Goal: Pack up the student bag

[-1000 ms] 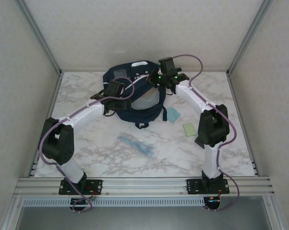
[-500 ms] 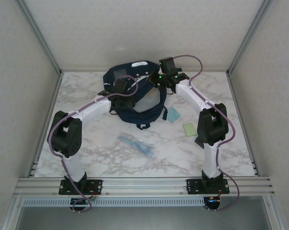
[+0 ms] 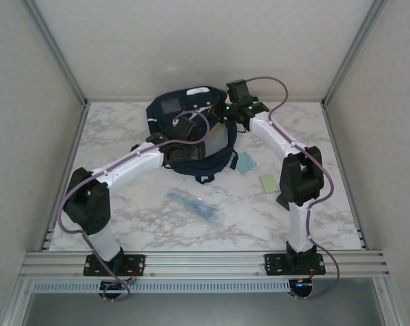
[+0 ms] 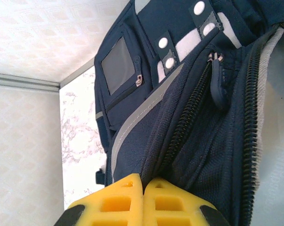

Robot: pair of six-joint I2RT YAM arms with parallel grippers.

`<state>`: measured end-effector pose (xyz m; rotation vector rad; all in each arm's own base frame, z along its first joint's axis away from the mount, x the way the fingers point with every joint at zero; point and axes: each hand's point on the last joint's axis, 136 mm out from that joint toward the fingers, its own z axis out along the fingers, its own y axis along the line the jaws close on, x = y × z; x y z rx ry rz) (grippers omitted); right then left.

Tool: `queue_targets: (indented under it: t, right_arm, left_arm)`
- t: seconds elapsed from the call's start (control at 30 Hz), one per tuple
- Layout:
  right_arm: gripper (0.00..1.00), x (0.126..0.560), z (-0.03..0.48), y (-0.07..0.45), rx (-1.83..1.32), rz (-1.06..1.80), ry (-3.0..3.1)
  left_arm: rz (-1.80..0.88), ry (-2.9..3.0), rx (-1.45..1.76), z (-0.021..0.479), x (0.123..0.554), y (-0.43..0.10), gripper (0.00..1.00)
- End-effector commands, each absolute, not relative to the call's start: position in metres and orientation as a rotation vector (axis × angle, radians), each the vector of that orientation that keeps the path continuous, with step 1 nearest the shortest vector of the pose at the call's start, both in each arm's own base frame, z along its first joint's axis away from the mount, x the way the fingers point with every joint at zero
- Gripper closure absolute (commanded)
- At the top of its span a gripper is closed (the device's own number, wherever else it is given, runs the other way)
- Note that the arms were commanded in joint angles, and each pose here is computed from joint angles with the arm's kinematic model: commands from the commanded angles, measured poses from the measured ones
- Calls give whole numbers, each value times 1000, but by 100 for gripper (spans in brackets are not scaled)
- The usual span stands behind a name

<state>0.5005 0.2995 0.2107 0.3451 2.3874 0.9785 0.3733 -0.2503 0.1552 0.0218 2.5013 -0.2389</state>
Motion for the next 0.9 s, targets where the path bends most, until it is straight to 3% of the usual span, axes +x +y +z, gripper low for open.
queue_targets:
  t: [0.0, 0.23, 0.5, 0.53, 0.63, 0.67, 0.87]
  right_arm:
    - [100, 526, 258, 299, 285, 1038, 2190]
    - [100, 525, 258, 301, 272, 1055, 2182]
    - [100, 524, 257, 305, 251, 1088, 2177]
    - [100, 523, 257, 305, 245, 1084, 2177]
    - [100, 522, 256, 301, 244, 1071, 2179]
    - [100, 523, 257, 298, 251, 1068, 2176]
    - [100, 527, 257, 295, 260, 1067, 2169]
  left_arm:
    - [-91, 2503, -78, 140, 378, -226, 19]
    - [-108, 2538, -129, 116, 395, -239, 27]
    - [-32, 2539, -271, 79, 420, -222, 27]
    - [-32, 2534, -282, 80, 423, -220, 32]
    - [-22, 2531, -257, 86, 428, -218, 60]
    - [-25, 2536, -240, 89, 426, -218, 65]
    - [-95, 2628, -155, 89, 401, -224, 72]
